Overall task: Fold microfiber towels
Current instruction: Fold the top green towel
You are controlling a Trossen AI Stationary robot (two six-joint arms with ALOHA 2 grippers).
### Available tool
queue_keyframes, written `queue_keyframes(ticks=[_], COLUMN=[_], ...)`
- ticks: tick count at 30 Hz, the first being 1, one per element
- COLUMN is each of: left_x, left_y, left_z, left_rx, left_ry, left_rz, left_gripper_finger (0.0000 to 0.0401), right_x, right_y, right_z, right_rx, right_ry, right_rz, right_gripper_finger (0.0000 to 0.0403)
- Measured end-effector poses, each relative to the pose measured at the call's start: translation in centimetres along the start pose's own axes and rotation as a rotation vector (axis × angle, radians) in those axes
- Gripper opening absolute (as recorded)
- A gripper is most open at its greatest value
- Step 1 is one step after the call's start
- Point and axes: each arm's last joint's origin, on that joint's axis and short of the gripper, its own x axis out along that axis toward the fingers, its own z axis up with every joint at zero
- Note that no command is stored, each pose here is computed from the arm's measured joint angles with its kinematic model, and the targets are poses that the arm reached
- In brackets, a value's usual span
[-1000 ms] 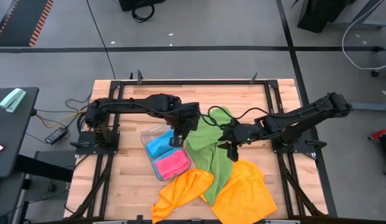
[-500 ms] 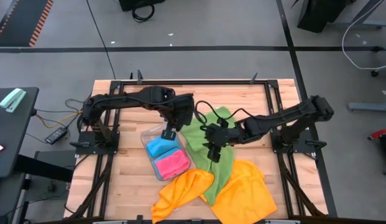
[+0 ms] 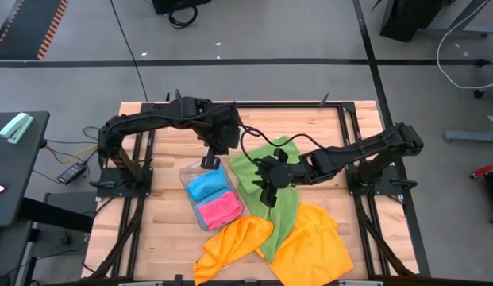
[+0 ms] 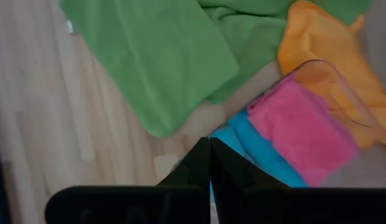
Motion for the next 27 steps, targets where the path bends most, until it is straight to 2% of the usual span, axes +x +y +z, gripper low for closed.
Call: queue_keyframes(ticks=[5, 11, 15, 20, 27], left_x=[1.4, 3.1, 3.0, 1.8, 1.1], left_y=[0.0, -1.5, -2.6, -3.7, -5.1], left_z=[-0.7, -5.1, -7.8, -10.2, -13.7], left_rx=[-0.019, -0.087, -0.142, -0.208, -0.289], left_ry=[0.005, 0.021, -0.064, -0.24, -0.453], left_rz=[-0.025, -0.033, -0.025, 0.011, 0.033], left_gripper_finger=[0.0012, 0.0013, 0.0011, 0.0018, 0.0011], right_x=[1.2, 1.1, 0.7, 0.4, 2.1], right_y=[0.6, 0.7, 0.5, 0.0, 0.7], right_z=[0.0, 0.3, 1.2, 3.4, 6.3], right_rx=[0.033, 0.013, -0.022, -0.063, -0.128], right_ry=[-0.026, -0.045, -0.083, -0.134, -0.15], right_rz=[0.016, 0.03, 0.034, 0.024, 0.003], right_gripper_finger=[0.0157, 0.0157, 0.0157, 0.0157, 0.0157])
